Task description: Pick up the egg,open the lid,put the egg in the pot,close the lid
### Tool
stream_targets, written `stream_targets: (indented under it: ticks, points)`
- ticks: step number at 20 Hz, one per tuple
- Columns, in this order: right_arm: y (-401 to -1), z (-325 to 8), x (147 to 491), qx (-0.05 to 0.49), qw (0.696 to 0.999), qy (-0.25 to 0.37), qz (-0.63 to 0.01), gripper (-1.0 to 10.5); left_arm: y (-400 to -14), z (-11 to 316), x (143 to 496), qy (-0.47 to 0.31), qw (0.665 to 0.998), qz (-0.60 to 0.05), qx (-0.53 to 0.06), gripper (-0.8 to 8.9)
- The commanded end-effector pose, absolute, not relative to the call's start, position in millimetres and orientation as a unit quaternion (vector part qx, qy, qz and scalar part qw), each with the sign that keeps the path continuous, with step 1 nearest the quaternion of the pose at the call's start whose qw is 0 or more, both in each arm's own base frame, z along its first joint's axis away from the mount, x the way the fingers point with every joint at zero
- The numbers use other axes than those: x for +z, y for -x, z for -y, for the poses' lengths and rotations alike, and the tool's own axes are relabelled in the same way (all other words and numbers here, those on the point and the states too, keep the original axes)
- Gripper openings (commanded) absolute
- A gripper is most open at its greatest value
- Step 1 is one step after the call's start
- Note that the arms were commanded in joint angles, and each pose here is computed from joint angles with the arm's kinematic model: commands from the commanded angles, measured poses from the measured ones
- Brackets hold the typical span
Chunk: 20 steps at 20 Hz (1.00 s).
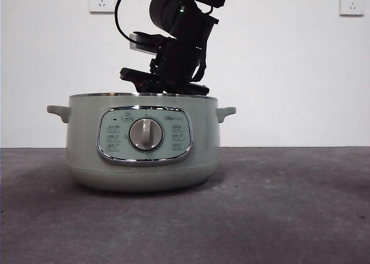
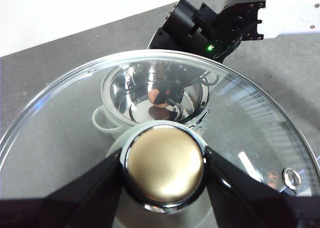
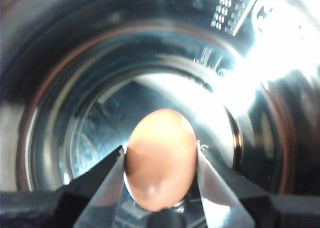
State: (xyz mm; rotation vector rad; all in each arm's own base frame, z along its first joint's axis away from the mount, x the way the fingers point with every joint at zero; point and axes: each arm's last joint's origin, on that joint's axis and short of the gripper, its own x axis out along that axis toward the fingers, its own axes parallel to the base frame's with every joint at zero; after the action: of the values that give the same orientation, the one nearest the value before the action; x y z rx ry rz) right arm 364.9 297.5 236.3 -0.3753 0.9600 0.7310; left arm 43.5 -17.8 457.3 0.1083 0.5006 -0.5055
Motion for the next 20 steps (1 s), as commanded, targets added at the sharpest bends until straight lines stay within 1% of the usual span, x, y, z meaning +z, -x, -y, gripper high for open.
stream_targets:
  ticks: [1, 5, 8, 10, 12, 13, 14, 17, 20]
  points:
    - [-365.9, -299.7, 226.6, 0.344, 0.797, 0.187, -0.460, -0.1, -38.9, 16.8, 464.9, -0.048, 0.944, -0.212, -0.249, -0.08]
    - [-363.7, -298.2, 222.2, 0.341, 0.786, 0.193, -0.477, -0.1, -38.6, 16.8, 464.6, -0.048, 0.943, -0.213, -0.249, -0.08]
    - [-363.2, -297.8, 221.8, 0.341, 0.785, 0.193, -0.480, -0.1, -38.6, 16.8, 464.6, -0.048, 0.943, -0.213, -0.249, -0.08]
    - [-363.4, -298.1, 222.1, 0.343, 0.785, 0.192, -0.479, 0.3, -38.6, 16.8, 464.6, -0.048, 0.943, -0.213, -0.249, -0.08]
    - [-363.1, -298.1, 223.6, 0.343, 0.786, 0.184, -0.481, 3.4, -38.8, 16.8, 464.7, -0.048, 0.943, -0.213, -0.249, -0.08]
    - [-363.3, -298.2, 225.8, 0.342, 0.788, 0.181, -0.480, 4.2, -38.8, 16.8, 464.7, -0.048, 0.944, -0.213, -0.249, -0.08]
    - [-363.6, -298.5, 229.3, 0.342, 0.789, 0.181, -0.478, 4.2, -38.8, 16.8, 464.7, -0.048, 0.943, -0.213, -0.249, -0.08]
    - [-365.2, -299.8, 258.5, 0.344, 0.801, 0.172, -0.460, 4.2, -38.9, 16.8, 464.8, -0.048, 0.944, -0.212, -0.249, -0.08]
    - [-359.0, -294.5, 308.6, 0.345, 0.805, 0.170, -0.450, 4.2, -40.4, 17.2, 465.9, -0.048, 0.945, -0.207, -0.249, -0.08]
